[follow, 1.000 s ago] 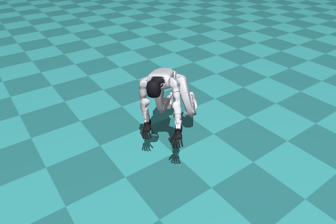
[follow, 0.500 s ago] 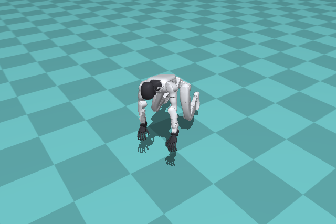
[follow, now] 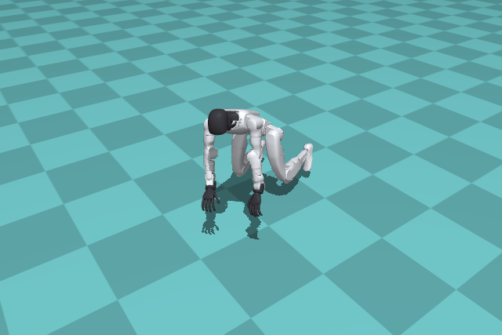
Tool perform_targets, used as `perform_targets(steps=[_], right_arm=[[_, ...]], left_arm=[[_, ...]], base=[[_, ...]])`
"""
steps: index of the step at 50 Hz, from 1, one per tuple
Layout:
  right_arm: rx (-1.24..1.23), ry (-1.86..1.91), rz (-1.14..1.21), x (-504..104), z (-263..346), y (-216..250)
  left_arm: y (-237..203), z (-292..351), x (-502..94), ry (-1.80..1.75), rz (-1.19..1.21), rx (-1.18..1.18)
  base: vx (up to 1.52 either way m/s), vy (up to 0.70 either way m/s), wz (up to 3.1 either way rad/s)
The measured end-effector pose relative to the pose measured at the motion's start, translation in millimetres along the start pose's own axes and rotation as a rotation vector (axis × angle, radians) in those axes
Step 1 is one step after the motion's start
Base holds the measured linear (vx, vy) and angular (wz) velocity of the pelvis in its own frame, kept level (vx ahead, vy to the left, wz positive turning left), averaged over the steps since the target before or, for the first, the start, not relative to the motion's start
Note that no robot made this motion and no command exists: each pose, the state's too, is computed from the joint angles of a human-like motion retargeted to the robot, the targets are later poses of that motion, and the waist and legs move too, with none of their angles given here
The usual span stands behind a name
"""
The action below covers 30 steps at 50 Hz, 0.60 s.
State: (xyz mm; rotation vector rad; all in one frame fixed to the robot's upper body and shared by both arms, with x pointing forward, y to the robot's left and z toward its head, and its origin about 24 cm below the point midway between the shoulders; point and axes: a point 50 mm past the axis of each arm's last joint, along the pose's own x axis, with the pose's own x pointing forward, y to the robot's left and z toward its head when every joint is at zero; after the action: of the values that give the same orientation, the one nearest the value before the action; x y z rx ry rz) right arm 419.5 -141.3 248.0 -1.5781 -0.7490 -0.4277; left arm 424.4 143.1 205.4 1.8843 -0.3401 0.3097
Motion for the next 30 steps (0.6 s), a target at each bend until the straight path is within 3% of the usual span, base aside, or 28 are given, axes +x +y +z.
perform_targets(steps=[17,23,30], right_arm=[[0.072,-0.015,-0.101,-6.4,19.7,3.8],[0.038,0.053,0.014,-56.2,-16.8,37.4],[0.046,0.066,0.105,-101.4,-44.1,54.8]], left_arm=[[-33.1,7.9,-17.8,0.058,-0.178,-0.289],[-30.4,7.9,-15.9,0.091,-0.144,-0.439],[-90.5,-14.5,-60.4,0.237,-0.285,-0.59]], base=[[-0.09,0.1,-0.42],[-0.39,0.09,-0.79],[-0.54,0.14,-1.09]])
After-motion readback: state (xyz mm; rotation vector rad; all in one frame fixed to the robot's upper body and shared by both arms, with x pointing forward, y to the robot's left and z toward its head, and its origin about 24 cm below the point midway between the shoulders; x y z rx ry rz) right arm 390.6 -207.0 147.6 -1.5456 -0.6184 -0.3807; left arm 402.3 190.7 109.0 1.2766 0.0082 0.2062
